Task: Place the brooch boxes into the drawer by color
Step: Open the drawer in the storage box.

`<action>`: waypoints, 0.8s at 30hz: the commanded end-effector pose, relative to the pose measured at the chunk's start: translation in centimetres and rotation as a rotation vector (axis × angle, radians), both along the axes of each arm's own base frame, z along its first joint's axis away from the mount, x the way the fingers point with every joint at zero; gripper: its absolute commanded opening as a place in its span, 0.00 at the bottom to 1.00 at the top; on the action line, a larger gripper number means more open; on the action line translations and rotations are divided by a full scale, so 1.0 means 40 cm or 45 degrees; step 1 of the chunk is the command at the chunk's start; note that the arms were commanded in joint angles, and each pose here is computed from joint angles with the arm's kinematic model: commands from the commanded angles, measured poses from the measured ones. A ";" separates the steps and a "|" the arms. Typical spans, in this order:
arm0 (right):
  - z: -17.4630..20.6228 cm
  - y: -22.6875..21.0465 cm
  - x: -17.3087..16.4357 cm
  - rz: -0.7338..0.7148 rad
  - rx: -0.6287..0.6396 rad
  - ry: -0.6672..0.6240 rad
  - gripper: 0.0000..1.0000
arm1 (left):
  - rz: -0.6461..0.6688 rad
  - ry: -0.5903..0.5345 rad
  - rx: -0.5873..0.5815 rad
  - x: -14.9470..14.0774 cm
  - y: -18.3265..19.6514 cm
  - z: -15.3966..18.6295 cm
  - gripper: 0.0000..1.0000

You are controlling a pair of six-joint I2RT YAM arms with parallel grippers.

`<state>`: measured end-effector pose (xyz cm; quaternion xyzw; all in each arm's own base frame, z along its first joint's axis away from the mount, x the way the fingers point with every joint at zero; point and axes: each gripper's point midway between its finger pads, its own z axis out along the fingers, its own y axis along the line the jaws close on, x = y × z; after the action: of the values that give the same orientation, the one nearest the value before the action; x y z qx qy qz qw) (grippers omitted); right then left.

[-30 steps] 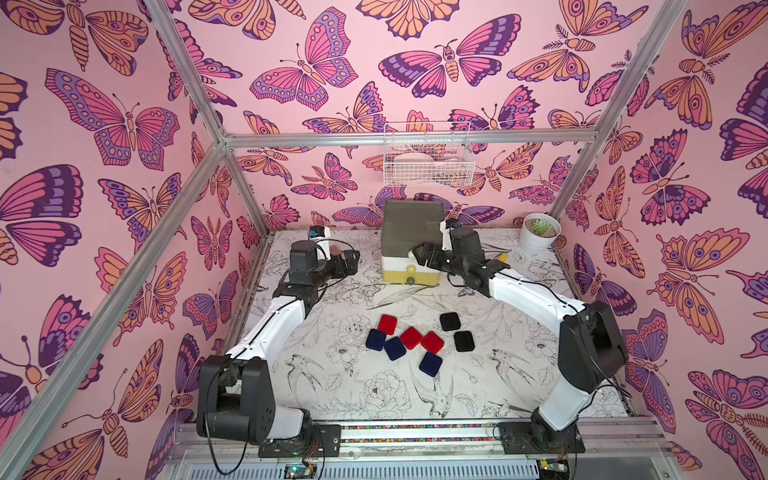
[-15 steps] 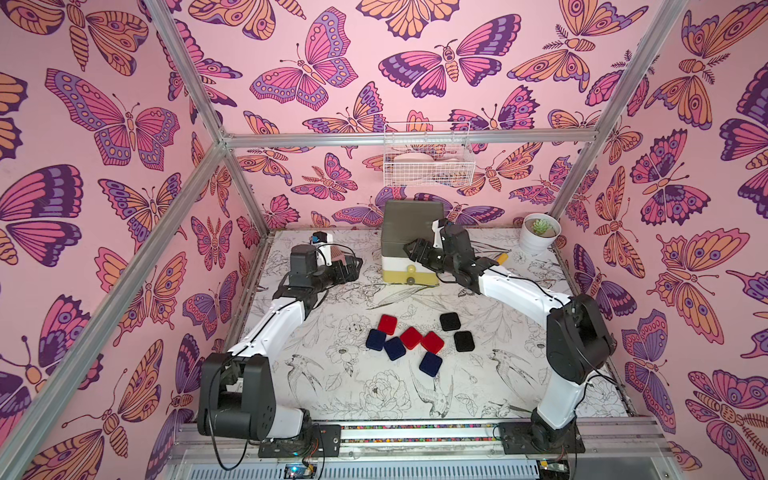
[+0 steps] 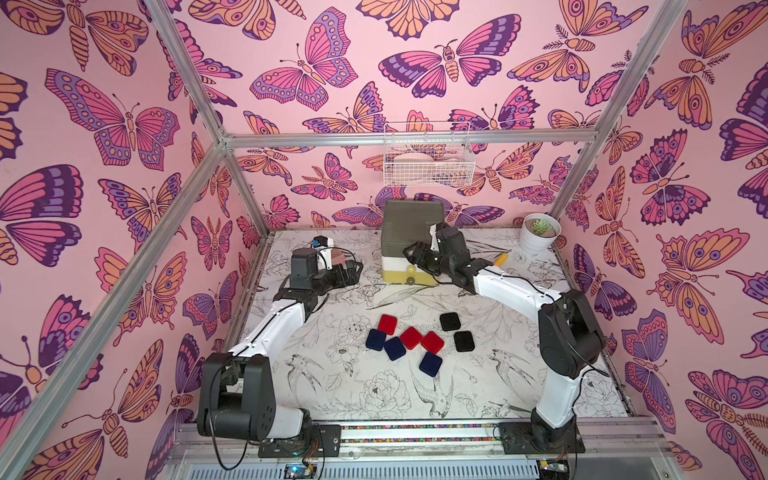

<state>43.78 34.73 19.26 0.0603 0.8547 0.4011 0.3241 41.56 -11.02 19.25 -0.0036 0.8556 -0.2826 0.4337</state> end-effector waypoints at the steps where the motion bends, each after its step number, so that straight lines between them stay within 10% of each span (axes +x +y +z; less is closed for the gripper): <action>1: 0.052 0.002 0.042 -0.052 0.039 -0.102 0.55 | -0.001 0.002 -0.012 -0.012 0.005 0.005 1.00; 7: 0.044 -0.005 0.039 -0.067 0.031 -0.105 0.35 | 0.000 0.006 -0.012 -0.012 0.006 0.001 1.00; 24: 0.031 0.010 -0.103 0.060 -0.055 -0.082 0.29 | -0.054 0.034 -0.058 -0.001 -0.017 -0.004 1.00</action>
<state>41.47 34.61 19.05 0.0440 0.8559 0.3898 0.3370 41.43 -11.29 19.28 0.0002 0.8541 -0.2948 0.4285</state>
